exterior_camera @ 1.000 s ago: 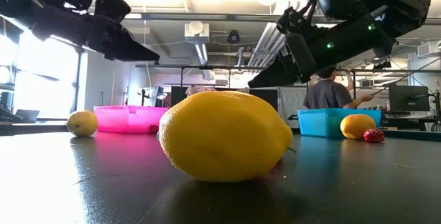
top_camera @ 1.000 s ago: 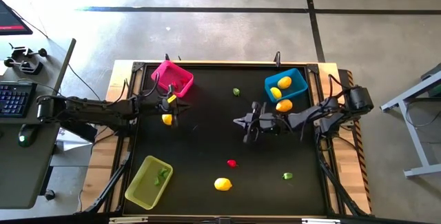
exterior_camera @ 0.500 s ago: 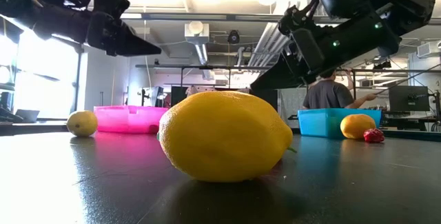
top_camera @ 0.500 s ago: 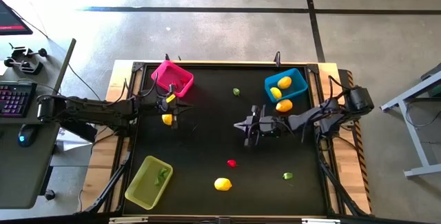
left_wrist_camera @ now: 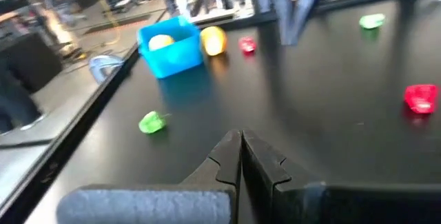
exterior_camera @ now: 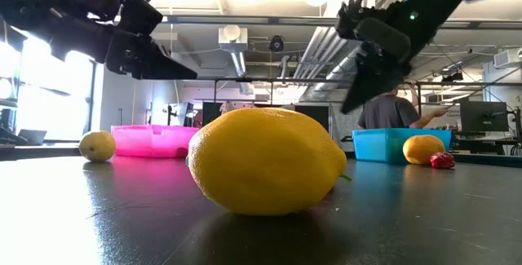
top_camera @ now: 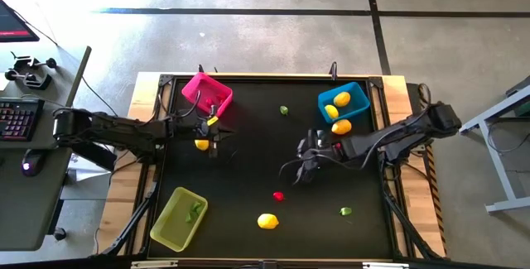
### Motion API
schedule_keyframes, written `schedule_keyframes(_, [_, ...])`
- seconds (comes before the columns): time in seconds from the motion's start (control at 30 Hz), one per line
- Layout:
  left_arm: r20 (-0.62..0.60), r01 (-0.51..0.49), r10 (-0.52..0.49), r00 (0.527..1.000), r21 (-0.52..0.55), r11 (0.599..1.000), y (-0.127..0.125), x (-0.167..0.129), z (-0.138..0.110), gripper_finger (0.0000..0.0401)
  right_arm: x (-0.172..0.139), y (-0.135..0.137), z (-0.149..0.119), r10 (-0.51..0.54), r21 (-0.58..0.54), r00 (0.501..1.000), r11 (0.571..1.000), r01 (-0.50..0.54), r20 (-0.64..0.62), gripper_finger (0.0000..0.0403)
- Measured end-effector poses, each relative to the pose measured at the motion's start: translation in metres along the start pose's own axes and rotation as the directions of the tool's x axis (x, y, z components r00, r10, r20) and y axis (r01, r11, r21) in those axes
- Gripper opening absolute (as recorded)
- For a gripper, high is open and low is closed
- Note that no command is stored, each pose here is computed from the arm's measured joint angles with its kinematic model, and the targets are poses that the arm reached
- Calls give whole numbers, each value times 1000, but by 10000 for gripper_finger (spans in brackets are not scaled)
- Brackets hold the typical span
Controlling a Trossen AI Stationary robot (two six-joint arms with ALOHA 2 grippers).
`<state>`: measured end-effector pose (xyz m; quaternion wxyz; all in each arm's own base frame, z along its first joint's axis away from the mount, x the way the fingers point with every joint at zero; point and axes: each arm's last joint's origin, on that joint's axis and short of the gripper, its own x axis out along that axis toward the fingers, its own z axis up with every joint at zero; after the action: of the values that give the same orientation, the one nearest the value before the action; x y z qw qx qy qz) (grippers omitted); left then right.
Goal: Sort produce into baskets
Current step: Put the yellow lemon into the blue bin
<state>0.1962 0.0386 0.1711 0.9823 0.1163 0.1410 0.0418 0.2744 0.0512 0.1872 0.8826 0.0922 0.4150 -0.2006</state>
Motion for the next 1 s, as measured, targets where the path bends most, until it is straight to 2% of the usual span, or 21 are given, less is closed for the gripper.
schedule_keyframes(0.1, [18, 27, -28, 999, 16, 999, -1, 4, -1, 0, -10, -6, 0, -93, 110, 986, 988, 108, -137, 44])
schedule_keyframes(0.2, [23, 32, -32, 999, 28, 999, -1, 7, -2, 0, -22, -15, 1, -221, 142, 948, 956, 257, -231, 88])
schedule_keyframes(0.3, [13, 35, -35, 999, 26, 999, -2, 8, -4, 0, -31, -24, 3, -327, 82, 903, 929, 362, -278, 135])
schedule_keyframes(0.37, [6, 37, -37, 999, 25, 999, -2, 9, -5, 0, -34, -31, 0, -383, -41, 869, 920, 390, -313, 164])
schedule_keyframes(0.53, [0, 39, -39, 999, 49, 998, -2, 9, -6, 0, -25, -51, -10, -439, -338, 808, 886, 317, -393, 220])
schedule_keyframes(0.67, [0, 39, -39, 999, 72, 997, -2, 9, -6, 0, -15, -69, -15, -456, -422, 772, 866, 270, -442, 244])
schedule_keyframes(0.83, [3, 37, -38, 999, 76, 996, -2, 9, -6, 0, -9, -85, -17, -488, -514, 739, 828, 223, -465, 252])
schedule_keyframes(1.0, [-15, 44, -43, 999, 66, 997, -2, 9, -7, 0, -3, -98, -21, -541, -620, 702, 764, 181, -462, 252])
